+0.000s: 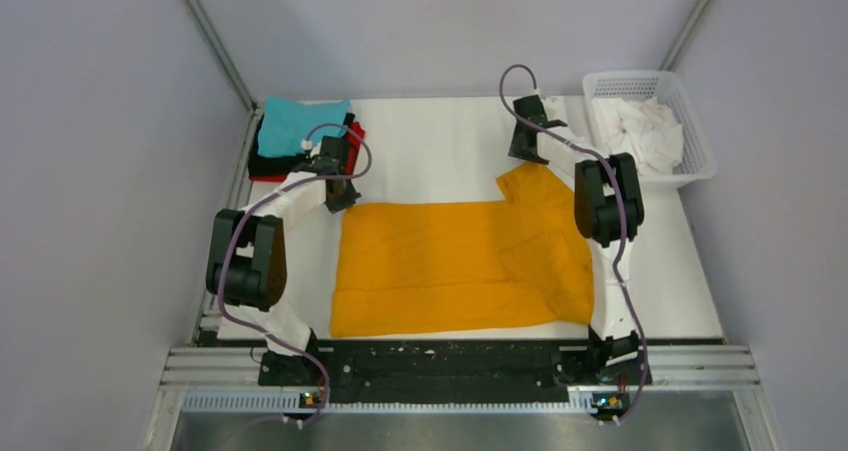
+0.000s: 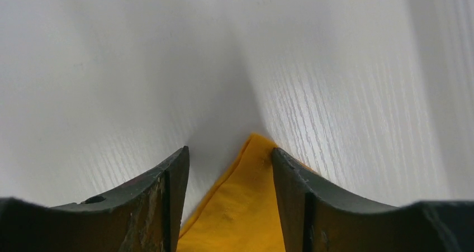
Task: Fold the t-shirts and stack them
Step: Grab the side of the flattened tshirt furthest away from the robot with both arms, then fold the other side of the tshirt into a rectangle
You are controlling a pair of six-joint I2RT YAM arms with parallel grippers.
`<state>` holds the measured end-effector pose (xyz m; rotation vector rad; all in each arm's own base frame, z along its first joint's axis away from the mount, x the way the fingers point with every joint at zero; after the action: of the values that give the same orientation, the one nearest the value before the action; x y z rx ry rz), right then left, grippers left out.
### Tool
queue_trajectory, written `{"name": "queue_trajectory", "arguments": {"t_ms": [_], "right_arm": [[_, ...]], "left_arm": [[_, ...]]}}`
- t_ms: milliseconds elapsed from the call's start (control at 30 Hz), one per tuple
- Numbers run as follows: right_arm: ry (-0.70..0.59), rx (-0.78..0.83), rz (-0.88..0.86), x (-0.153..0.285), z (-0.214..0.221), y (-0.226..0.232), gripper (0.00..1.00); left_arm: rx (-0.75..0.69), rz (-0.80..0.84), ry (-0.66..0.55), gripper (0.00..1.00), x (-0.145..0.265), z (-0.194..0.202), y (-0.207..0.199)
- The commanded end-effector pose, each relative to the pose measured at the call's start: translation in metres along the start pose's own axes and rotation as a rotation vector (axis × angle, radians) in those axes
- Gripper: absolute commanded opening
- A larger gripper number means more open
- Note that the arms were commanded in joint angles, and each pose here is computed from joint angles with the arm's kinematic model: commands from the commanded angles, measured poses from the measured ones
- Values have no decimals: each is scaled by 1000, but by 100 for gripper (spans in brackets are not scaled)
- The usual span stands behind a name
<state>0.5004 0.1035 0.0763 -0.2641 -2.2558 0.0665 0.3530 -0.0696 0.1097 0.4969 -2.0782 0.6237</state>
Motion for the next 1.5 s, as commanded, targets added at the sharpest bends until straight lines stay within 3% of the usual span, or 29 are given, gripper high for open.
{"name": "queue_trajectory", "arguments": {"t_ms": [0, 133, 333, 367, 633, 867, 1167, 1467], "right_arm": [[49, 8, 48, 2, 14, -10, 52], [44, -14, 60, 13, 20, -16, 43], [-1, -29, 52, 22, 17, -20, 3], [-12, -32, 47, 25, 14, -20, 0], [-169, 27, -37, 91, -6, -25, 0], [-180, 100, -99, 156, 42, -38, 0], [-253, 75, -169, 245, 85, -75, 0], [-211, 26, -260, 290, 129, -102, 0]], "left_arm": [[23, 52, -43, 0, 12, -8, -6], [30, 55, -38, 0, 12, -6, -6], [32, 70, -33, 0, 13, -5, -7], [32, 69, -33, 0, 14, -5, -7], [43, 127, -43, 0, 32, -3, -7], [61, 161, -37, 0, 49, 18, 8], [117, 213, -75, 0, 82, 48, 38], [169, 212, -96, 0, 100, 68, 69]]}}
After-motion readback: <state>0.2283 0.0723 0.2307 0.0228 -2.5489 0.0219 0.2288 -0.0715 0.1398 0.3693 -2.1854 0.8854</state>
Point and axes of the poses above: each gripper's point midway between its finger pads, its own x axis back along the fingers, its own y axis along the line the jaws close on, z = x × y, the point moved 6 cm from there along x, back along the fingers, and after that the axes turned 11 degrees about x, right-handed, at the moved point
